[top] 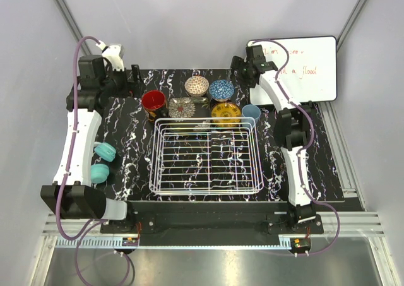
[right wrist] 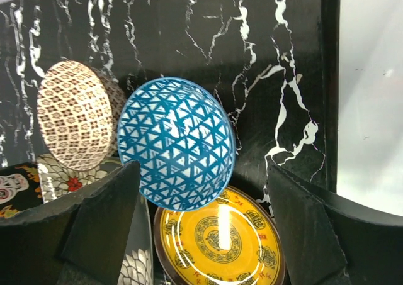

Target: Load the mixed dishes into the dish rack

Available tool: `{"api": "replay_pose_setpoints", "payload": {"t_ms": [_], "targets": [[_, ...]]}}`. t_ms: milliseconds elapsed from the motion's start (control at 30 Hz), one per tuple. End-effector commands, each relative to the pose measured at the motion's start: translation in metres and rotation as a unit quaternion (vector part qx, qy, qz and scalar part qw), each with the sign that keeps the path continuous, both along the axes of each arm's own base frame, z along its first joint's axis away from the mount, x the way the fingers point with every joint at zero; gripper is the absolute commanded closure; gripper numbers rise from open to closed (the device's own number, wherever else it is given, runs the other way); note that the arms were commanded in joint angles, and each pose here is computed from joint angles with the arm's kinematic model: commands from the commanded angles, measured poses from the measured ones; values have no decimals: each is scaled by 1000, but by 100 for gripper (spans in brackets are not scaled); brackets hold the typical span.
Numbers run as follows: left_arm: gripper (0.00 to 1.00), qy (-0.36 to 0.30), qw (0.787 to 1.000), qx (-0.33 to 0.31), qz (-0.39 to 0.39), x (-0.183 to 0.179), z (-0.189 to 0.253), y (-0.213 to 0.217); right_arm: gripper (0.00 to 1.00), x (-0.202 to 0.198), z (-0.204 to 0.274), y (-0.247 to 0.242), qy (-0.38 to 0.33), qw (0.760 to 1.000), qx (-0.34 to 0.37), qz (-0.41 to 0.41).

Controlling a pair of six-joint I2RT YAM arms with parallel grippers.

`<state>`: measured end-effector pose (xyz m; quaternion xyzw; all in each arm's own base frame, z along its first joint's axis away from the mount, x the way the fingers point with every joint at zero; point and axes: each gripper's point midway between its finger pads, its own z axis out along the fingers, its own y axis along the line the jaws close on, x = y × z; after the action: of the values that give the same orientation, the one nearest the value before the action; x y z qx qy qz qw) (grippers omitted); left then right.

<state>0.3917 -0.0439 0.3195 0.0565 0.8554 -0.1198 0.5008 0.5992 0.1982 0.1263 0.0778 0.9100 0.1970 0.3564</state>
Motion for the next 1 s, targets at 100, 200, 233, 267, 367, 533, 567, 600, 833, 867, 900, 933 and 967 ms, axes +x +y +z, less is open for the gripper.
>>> {"api": "replay_pose_setpoints", "payload": {"t_ms": [100, 200, 233, 267, 367, 533, 567, 600, 833, 867, 900, 933, 967], "targets": [[1, -44, 999, 11, 5, 0, 21, 3, 15, 4, -6, 7, -2, 1000, 7, 2], [1, -41, 999, 12, 8, 0, 17, 4, 18, 1, -25, 14, 16, 1000, 11, 8], [1, -39, 999, 12, 9, 1, 15, 5, 19, -1, -34, 16, 24, 1000, 8, 10], [1, -39, 999, 13, 10, 1, 15, 5, 19, -2, -38, 17, 27, 1000, 7, 12], [1, -33, 999, 14, 12, 1, 10, 5, 20, -6, -56, 22, 40, 999, 3, 16], [1, -34, 999, 24, 12, 1, 8, 9, 22, -8, -71, 31, 51, 998, 6, 24], [1, -33, 999, 25, 13, 1, 7, 10, 23, -8, -71, 32, 50, 998, 6, 25], [1, -34, 999, 25, 12, 2, 7, 10, 25, -8, -71, 36, 48, 998, 7, 28], [1, -28, 999, 25, 12, 0, 3, 10, 46, -13, -84, 48, 55, 998, 5, 40], [1, -26, 999, 25, 12, 1, 1, 10, 50, -14, -86, 48, 57, 997, 4, 42], [1, -25, 999, 25, 15, 1, 0, 11, 54, -15, -85, 49, 55, 998, 2, 44], [1, -24, 999, 26, 14, 0, 0, 11, 62, -15, -83, 49, 52, 998, 0, 45], [1, -20, 999, 26, 14, 0, -2, 11, 66, -14, -82, 47, 51, 998, -3, 44]]}}
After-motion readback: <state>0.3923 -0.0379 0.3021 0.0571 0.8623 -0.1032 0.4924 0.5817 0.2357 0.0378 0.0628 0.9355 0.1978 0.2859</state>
